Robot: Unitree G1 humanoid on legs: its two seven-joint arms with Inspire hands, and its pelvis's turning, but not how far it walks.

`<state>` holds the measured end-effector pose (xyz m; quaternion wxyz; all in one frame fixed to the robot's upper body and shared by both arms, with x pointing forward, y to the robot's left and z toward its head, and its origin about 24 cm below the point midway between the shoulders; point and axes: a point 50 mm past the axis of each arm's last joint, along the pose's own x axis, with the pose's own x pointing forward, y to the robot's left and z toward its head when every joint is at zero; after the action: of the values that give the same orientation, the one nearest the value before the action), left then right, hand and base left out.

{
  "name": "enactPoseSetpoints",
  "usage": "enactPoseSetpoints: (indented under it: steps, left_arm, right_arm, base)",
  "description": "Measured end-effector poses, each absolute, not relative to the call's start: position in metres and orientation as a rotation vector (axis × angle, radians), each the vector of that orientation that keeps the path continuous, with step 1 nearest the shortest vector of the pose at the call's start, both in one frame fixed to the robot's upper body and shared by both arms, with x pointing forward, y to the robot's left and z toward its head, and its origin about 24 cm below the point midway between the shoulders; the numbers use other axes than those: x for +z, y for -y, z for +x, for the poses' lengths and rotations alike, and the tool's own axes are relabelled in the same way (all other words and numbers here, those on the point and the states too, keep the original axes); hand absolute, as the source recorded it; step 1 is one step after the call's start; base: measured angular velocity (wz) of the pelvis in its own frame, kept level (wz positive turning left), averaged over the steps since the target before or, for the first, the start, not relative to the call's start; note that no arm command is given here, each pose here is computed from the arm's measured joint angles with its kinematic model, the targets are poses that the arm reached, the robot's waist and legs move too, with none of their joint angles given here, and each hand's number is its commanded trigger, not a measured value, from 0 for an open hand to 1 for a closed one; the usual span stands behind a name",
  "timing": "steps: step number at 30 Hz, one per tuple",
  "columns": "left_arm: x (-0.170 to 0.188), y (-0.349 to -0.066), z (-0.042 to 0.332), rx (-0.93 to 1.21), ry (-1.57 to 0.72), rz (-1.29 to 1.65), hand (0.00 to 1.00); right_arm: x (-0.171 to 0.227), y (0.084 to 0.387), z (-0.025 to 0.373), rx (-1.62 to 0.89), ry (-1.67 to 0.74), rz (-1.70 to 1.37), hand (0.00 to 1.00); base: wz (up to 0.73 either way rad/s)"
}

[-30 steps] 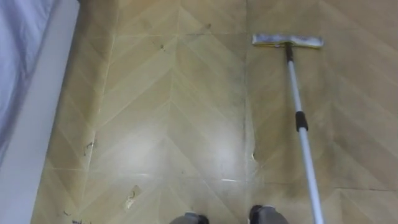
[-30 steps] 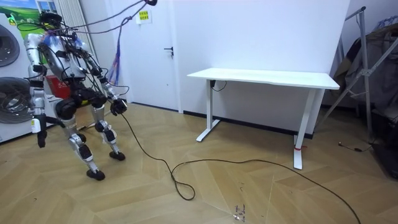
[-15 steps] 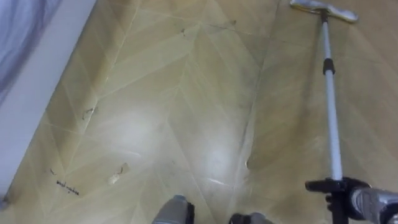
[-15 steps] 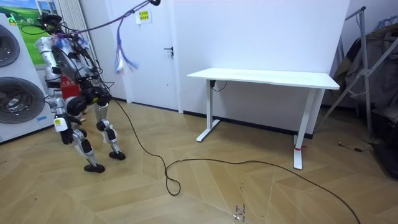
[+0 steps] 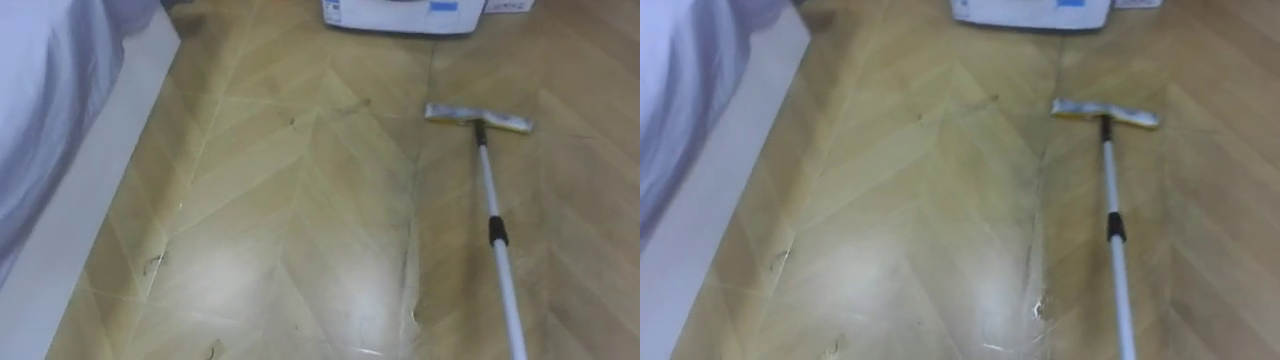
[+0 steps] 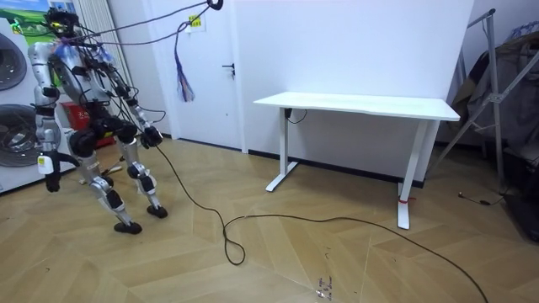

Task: Mop floor

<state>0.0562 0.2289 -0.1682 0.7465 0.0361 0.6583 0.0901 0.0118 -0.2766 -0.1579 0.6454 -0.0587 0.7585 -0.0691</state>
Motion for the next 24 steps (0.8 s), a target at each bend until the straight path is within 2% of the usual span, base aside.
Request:
enactPoseSetpoints:
  steps: [7, 24]
  left_arm:
    - [-0.168, -0.236, 0.035, 0.273, -1.474, 0.08, 0.0]
    - [-0.168, -0.235, 0.032, 0.332, -1.468, 0.045, 0.0]
  right_arm:
    - [-0.16, 0.268, 0.002, -0.122, -1.807, -0.137, 1.0]
    - [-0.165, 0.249, 0.006, -0.091, -1.782, -0.049, 1.0]
  base:
    - [0.07]
    - [0.0]
